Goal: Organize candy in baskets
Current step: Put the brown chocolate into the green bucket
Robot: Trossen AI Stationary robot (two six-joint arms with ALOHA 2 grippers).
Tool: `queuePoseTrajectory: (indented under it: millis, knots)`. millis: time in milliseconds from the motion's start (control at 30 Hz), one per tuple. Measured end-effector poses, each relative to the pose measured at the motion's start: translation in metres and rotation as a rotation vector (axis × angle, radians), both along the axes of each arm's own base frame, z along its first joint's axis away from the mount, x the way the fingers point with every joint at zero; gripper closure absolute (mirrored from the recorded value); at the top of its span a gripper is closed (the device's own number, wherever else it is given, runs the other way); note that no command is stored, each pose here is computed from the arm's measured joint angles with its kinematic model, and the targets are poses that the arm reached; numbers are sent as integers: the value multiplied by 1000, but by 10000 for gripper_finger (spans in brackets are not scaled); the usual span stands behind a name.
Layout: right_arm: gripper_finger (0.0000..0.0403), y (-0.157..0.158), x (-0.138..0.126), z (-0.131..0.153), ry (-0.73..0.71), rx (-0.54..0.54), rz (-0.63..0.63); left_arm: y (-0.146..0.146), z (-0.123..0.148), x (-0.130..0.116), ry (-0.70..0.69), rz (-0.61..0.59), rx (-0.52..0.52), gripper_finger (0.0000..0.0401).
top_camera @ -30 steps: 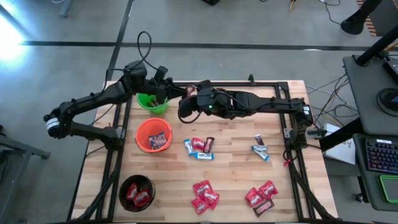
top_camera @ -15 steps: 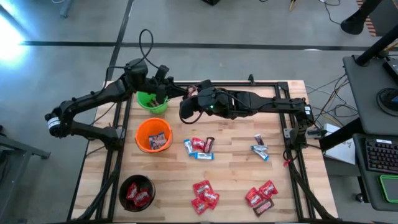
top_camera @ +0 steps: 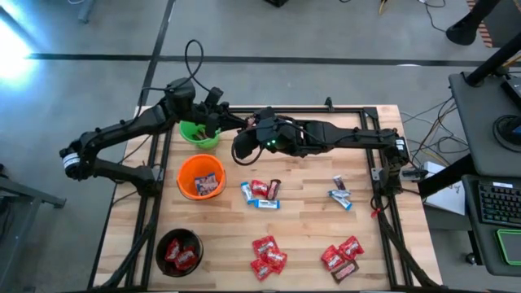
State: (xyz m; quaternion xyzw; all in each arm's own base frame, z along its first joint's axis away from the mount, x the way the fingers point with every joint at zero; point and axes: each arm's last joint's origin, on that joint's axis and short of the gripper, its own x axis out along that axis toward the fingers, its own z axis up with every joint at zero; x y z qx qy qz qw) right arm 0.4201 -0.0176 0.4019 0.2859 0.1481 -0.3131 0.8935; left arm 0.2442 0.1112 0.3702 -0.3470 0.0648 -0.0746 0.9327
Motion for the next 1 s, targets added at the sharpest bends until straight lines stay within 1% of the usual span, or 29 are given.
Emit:
queuePoseTrajectory:
  millis: [200,433,567,833,1000]
  knots:
    - [234,-1,0,-1,9,-8,-6,-1,0,0,-1,-20,-2,401]
    - [197,-1,-1,-1,11,-11,-12,4,0,-3,-2,-2,5,401]
    - [188,-1,-1,-1,9,-8,-15,11,0,-6,1,28,10,401]
    - [186,0,0,-1,4,6,-8,24,0,-13,-1,84,39,401]
    - [186,0,0,-1,3,6,-8,36,-5,-21,35,136,54,401]
